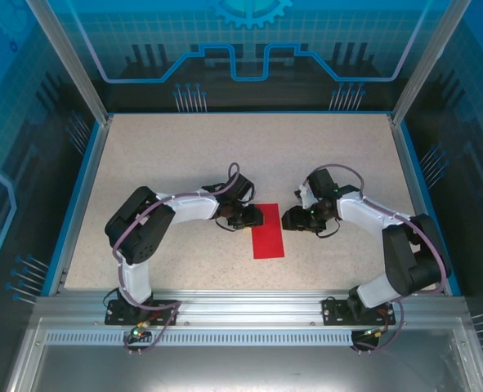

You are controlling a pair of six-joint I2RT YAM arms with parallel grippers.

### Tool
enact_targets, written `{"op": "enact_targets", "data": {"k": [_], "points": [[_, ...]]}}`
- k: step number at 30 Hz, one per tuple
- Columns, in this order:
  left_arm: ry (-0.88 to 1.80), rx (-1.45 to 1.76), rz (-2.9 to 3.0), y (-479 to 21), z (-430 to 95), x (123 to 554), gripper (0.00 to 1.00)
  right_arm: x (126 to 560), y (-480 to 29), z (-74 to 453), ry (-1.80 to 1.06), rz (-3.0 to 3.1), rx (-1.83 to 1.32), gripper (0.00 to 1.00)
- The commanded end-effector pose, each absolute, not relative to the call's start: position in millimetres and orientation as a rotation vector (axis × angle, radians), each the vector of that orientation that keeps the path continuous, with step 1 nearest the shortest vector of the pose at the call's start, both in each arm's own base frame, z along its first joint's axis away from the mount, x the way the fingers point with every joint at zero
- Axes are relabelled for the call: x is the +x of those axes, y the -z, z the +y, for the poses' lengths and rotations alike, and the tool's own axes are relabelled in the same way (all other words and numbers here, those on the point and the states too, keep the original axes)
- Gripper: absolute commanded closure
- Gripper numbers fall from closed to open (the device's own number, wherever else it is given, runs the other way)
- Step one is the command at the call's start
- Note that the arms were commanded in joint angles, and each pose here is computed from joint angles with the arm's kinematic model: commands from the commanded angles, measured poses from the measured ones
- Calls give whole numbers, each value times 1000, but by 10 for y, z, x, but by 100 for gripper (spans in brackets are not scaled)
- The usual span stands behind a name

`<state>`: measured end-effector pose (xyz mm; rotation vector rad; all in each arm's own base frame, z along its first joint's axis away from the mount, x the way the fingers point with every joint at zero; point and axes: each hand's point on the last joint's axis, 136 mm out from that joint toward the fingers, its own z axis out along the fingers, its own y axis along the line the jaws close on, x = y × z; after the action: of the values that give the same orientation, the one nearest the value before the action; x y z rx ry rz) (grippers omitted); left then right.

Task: Fold a paper plane with a square sheet of paper (fold left side to right side)

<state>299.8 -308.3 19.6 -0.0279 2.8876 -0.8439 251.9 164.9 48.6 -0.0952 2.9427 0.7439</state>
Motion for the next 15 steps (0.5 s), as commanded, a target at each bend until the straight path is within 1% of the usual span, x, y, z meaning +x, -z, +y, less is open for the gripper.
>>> {"op": "enact_targets", "data": {"k": [1,9,15], "points": [[742,-51,2944,-41,-2972,2919,65,2524,-525,1720,-838,2951,-81,38],[749,-71,2939,-42,-2925,2863,67,2603,-456,1855,-936,2955,-72,41],[762,-80,2927,-60,-2914,2852,67,3068,-595,1936,-866,2874,-111,40]]}}
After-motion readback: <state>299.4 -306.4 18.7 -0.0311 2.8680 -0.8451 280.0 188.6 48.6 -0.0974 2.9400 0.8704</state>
